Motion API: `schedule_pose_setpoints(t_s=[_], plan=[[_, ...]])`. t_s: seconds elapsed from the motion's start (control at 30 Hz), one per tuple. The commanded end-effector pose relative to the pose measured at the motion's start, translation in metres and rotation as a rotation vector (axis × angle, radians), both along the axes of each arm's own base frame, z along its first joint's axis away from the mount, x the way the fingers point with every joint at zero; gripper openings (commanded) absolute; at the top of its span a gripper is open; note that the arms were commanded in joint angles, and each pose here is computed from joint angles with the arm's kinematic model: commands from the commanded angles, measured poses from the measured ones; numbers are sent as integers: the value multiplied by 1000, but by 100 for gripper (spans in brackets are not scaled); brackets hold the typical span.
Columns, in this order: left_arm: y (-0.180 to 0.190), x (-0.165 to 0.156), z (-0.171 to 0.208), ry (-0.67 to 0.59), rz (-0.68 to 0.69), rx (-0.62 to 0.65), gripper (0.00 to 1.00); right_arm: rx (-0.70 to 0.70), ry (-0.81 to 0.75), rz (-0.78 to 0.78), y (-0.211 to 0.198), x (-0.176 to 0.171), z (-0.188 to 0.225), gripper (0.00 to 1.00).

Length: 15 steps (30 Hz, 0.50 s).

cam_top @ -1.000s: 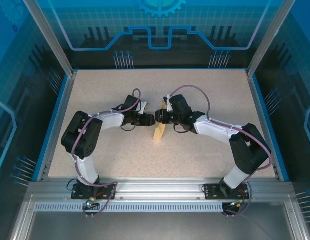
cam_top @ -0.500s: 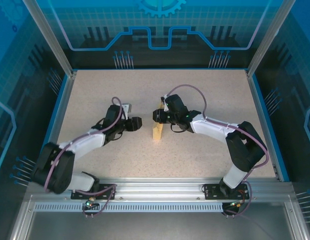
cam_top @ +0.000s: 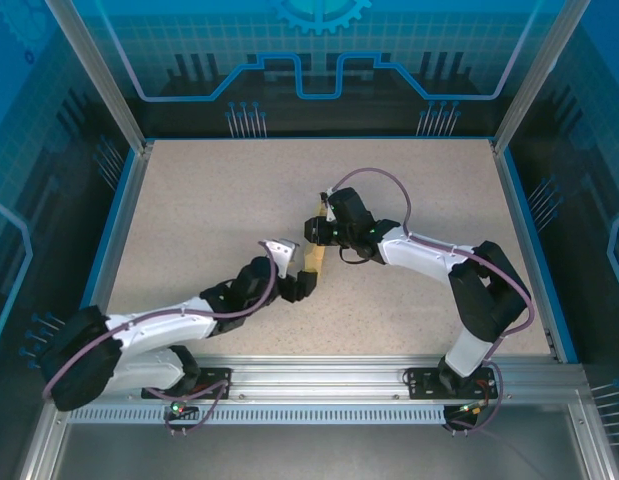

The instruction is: Fold the paper box

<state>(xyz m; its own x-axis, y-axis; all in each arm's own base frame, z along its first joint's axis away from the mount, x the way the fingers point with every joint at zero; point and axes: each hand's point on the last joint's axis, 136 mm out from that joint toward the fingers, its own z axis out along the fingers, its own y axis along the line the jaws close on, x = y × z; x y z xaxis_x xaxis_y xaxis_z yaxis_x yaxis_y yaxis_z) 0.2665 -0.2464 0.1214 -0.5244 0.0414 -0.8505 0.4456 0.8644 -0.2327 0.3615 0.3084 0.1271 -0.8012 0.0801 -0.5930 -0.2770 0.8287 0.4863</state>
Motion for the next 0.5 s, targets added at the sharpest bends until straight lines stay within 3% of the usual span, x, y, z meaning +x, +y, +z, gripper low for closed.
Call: schedule_pose_setpoints(t_s=[0.0, 0.47], plan=[[-6, 24, 19, -129, 66, 26, 77, -34, 25, 0, 0, -5, -10, 32], [-31, 49, 1, -199, 64, 89, 81, -35, 20, -4, 0, -3, -11, 32]])
